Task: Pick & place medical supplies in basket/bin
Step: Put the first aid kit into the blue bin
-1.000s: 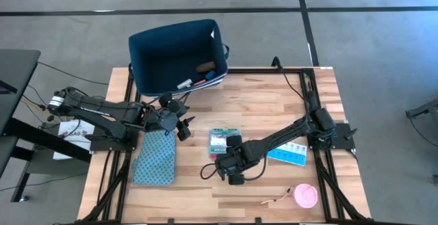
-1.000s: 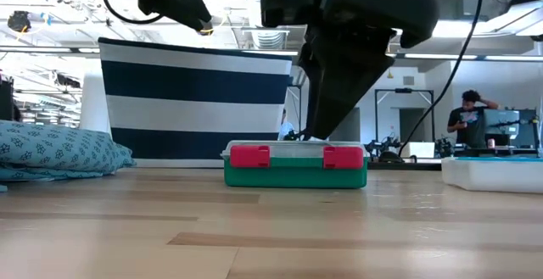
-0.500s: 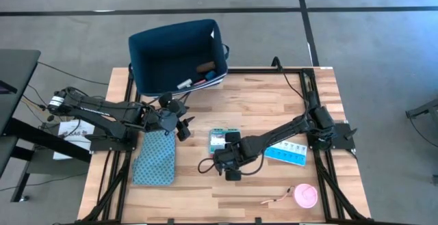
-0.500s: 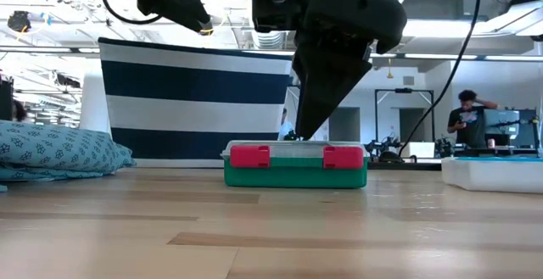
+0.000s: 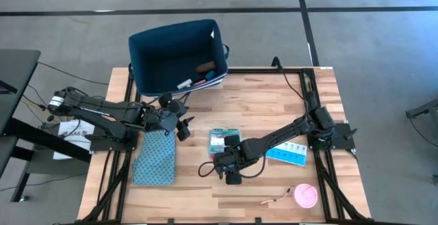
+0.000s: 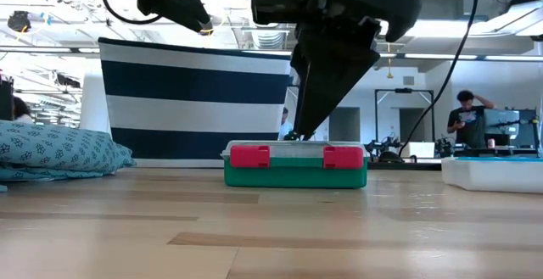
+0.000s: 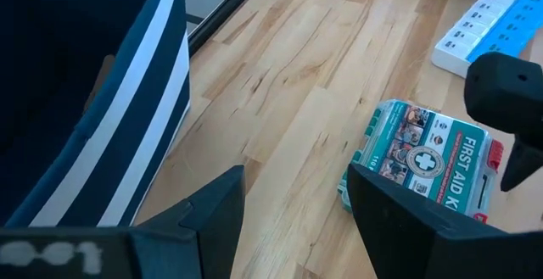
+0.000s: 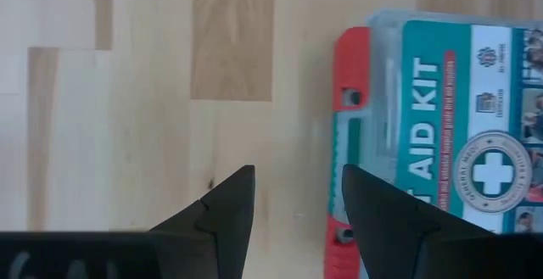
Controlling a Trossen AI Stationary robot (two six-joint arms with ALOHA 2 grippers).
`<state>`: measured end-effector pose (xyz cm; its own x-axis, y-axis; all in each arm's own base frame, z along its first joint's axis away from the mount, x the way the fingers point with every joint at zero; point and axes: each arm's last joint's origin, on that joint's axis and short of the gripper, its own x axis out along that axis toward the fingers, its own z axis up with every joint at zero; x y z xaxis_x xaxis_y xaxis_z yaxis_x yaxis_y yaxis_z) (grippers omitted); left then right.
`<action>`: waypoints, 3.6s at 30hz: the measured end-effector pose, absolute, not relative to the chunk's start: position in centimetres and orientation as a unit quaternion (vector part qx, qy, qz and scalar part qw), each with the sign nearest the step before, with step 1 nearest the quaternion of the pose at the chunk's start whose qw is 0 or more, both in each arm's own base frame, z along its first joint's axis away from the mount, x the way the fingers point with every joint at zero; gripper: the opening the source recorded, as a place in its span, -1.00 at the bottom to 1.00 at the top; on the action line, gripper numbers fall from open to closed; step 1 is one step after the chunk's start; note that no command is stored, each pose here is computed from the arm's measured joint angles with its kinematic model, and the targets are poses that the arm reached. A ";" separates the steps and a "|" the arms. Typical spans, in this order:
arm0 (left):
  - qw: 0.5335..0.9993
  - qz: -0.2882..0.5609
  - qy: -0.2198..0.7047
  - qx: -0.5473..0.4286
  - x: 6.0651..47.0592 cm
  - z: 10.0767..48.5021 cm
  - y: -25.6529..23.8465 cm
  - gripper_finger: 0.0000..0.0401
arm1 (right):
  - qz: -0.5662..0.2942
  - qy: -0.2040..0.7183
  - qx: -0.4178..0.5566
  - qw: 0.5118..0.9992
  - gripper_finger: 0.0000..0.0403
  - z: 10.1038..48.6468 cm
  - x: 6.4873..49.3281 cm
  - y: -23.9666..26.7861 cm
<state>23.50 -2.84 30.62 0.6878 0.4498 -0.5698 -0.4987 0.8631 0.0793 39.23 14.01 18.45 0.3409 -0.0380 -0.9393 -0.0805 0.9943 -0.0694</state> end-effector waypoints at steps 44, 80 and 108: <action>0.917 0.261 0.298 -0.043 23.5 30.6 -2.8 -0.01 | 0.020 0.598 -0.020 0.801 -0.16 16.1 40.1 13.5; 0.926 0.198 0.315 -0.067 23.4 30.7 -3.2 -0.01 | -0.027 0.624 0.000 0.781 -0.93 23.1 41.3 12.1; 0.934 0.155 0.303 -0.112 22.6 31.6 -3.3 -0.01 | -0.110 0.219 -0.019 0.969 -0.98 41.6 44.0 -11.1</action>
